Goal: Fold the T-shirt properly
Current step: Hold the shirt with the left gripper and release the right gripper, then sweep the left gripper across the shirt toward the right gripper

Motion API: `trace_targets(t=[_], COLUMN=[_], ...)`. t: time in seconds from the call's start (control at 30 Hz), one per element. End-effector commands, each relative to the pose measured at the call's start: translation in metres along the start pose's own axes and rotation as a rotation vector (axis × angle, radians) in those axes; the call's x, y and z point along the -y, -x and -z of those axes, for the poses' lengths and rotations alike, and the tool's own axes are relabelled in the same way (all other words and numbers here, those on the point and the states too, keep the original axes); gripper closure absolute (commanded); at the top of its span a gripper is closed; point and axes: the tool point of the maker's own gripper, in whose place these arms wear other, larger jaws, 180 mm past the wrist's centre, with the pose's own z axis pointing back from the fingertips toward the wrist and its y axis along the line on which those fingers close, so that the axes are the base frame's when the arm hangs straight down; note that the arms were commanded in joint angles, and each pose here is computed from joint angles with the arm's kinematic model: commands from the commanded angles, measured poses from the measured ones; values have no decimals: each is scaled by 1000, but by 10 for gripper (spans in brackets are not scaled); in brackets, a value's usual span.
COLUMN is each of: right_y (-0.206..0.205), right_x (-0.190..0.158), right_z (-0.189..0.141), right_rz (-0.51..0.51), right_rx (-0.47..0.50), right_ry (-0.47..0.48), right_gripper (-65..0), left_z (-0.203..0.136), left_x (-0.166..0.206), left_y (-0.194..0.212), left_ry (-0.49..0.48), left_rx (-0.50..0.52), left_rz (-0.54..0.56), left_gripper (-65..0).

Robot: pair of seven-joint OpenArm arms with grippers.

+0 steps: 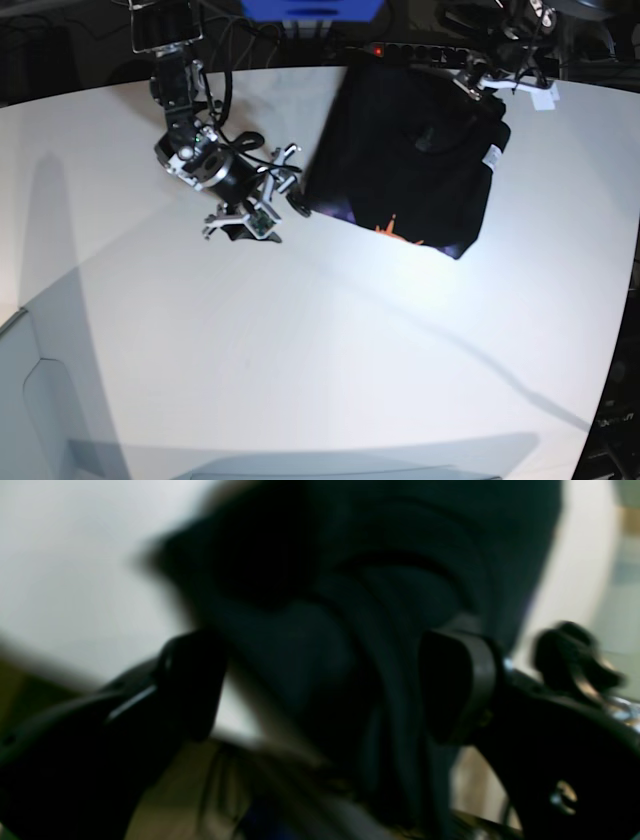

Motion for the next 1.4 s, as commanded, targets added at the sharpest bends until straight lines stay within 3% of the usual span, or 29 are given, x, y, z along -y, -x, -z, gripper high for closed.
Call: trace_targets(t=[0.0,0.2,0.47,0.6,0.73,0.8,0.83,1.0,1.23,1.37], right_y=[-18,-17,-17,-25,-45,-56,-60,-78,-76,-67], right_x=[1,2,6,29,51,63,70,93,130,148], right_z=[0,-1,-2,-13,-29,-38,-44,-67,-98,-116], right_rz=[-7,-9,-9,-3,-20,-16,-14,-17,-7,8], right_rx=[61,59,58,85,137,168,181,235,240,227], right_ry=[-5,-4,6,78,155,202,230,328,461,531], right_gripper=[-361,-361,-360,-359,-359,-359,-359,-359,-359,-359], left_z=[2,23,51,64,75,87,93,127,183,210], left_x=[-6,9,4,10,15,20,23,40,85,121], left_y=[11,31,36,27,12,8,7,-1,12,15], left_ry=[-22,29,-5,-11,-52,-85,-96,-117,-111,-80], left_rx=[-41,-116,-161,-161,-149,-198,-228,-343,-598,-596], left_rz=[-10,-13,0,40,105,208,262,499,1029,1311], left_gripper=[-589,-589,-562,-360,-9,-1,-30,0,0,0])
